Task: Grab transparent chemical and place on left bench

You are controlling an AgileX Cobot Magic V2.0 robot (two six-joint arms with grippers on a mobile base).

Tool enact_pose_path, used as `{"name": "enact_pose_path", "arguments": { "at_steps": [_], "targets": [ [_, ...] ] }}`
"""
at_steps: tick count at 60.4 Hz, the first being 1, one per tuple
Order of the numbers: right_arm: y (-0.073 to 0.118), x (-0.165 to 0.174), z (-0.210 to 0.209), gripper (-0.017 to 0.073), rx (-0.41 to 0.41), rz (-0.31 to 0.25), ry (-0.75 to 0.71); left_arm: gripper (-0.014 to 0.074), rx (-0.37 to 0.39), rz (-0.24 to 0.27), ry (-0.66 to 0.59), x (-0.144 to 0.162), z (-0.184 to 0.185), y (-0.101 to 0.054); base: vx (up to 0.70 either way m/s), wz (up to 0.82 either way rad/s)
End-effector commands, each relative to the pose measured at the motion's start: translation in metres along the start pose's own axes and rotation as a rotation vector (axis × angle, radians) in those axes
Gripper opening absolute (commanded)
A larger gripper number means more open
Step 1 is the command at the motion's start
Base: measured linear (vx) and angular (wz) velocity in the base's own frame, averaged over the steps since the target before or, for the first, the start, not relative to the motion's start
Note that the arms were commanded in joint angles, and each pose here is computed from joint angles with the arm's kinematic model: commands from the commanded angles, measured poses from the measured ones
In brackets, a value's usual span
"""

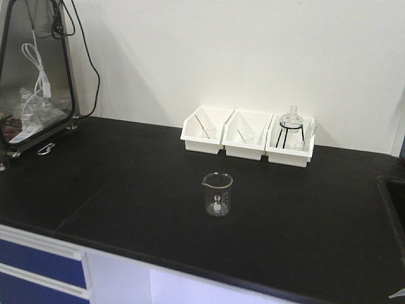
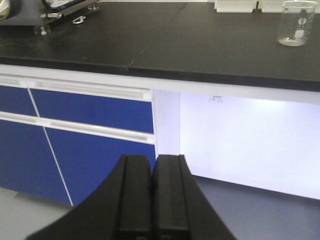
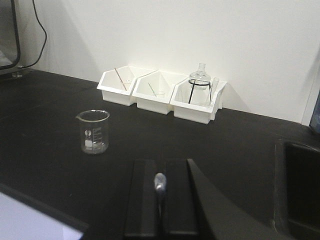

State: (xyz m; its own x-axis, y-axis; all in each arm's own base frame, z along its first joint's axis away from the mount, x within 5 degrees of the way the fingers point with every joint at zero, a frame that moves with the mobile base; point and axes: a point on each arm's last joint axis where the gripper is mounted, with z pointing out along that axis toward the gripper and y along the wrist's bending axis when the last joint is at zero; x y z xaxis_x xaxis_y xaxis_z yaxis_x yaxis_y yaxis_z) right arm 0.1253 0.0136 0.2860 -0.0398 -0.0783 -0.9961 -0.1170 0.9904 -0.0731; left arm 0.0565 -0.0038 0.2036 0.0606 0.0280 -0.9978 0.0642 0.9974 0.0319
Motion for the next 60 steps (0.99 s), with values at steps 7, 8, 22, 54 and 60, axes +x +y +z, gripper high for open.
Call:
{"name": "enact_pose_path", "arguments": {
  "at_steps": [7, 8, 22, 54, 60],
  "targets": [
    [-0.0006, -0.0178, -0.0005, -0.0007, -0.002, -0.006, -0.112, -0.0004, -0.002, -0.009, -0.081, -0.0028, -0.0013, 0.0001, 0.37, -0.03],
    [-0.0006, -0.0177, -0.0004, -0.0007, -0.001, -0.006, -0.111, -0.0004, -0.002, -0.009, -0.081, -0.0028, -0.0013, 0.0001, 0.37, -0.02],
    [-0.0006, -0.0176, -0.0004, -0.0007, -0.001, -0.006, -0.11, -0.0004, -0.002, -0.009, -0.081, -0.0028, -0.0013, 0.0001, 0.36, -0.01],
    [-0.0006, -0.0176, -0.0004, -0.0007, -0.001, -0.006, -0.11, -0.0004, -0.002, -0.009, -0.081, -0.0028, -0.0013, 0.0001, 0.26, -0.06],
    [-0.0006, -0.0176, -0.0004, -0.0007, -0.001, -0.006, -0.11, -0.0004, -0.002, -0.009, -0.081, -0.0028, -0.0013, 0.0001, 0.17, -0.08]
  ]
}}
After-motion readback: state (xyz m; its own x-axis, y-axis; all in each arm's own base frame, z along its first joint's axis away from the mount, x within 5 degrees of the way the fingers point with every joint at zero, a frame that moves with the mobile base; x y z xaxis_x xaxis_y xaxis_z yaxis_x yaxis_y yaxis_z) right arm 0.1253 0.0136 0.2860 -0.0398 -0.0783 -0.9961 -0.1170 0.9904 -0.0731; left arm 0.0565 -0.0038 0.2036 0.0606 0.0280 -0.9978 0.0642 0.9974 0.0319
